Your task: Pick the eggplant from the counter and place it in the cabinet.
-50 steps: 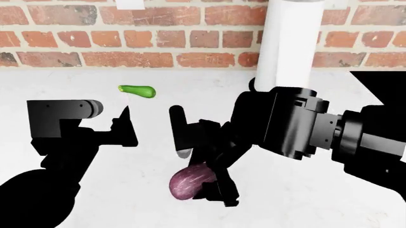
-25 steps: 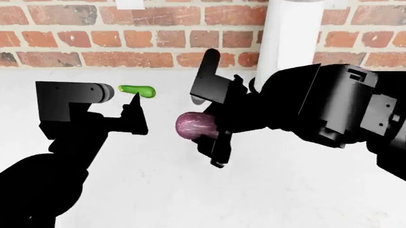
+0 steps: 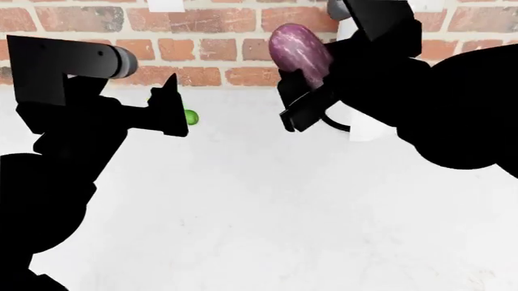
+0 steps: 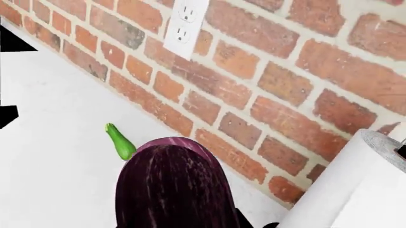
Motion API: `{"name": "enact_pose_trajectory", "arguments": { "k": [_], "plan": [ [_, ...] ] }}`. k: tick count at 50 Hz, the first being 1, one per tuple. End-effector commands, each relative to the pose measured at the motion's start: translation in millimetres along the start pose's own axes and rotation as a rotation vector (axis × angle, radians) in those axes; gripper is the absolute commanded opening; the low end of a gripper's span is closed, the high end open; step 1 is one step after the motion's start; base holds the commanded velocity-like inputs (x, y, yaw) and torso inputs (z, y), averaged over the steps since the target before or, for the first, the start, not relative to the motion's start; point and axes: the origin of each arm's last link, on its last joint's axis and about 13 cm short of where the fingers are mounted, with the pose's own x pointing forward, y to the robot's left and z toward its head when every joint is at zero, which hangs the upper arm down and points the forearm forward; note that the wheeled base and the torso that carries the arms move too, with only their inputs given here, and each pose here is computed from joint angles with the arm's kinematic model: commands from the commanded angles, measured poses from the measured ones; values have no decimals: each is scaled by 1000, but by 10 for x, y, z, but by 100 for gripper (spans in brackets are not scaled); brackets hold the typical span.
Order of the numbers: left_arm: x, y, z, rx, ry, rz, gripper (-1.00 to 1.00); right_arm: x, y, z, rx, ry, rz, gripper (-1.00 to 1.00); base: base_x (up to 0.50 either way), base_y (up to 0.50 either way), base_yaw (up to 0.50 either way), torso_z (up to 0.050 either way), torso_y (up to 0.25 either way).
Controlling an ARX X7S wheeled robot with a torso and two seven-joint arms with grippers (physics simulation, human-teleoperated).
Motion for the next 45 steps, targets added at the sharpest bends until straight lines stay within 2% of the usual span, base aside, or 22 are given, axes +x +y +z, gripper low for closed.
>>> {"name": "enact_pose_trajectory", "arguments": {
  "k": [1, 11, 20, 36, 45],
  "plan": [
    [-21, 8, 99, 7, -10, 1, 100, -460, 5, 241, 89, -152, -136, -100, 0, 0, 0, 0, 0],
    [-70, 24, 349, 26, -43, -4, 100, -738, -109, 544, 101, -207, -212, -100, 0, 0, 0, 0, 0],
    [-97, 31, 444, 25, -30, -4, 100, -873, -131, 689, 79, -223, -221, -100, 0, 0, 0, 50, 64],
    [-59, 81, 416, -22, -23, -8, 100, -1037, -182, 1183, 31, -271, -253, -100, 0, 0, 0, 50, 64],
    [-63, 112, 379, -26, -17, 3, 100, -1128, -134, 1316, 0, -278, -254, -100, 0, 0, 0, 0, 0]
  ]
}}
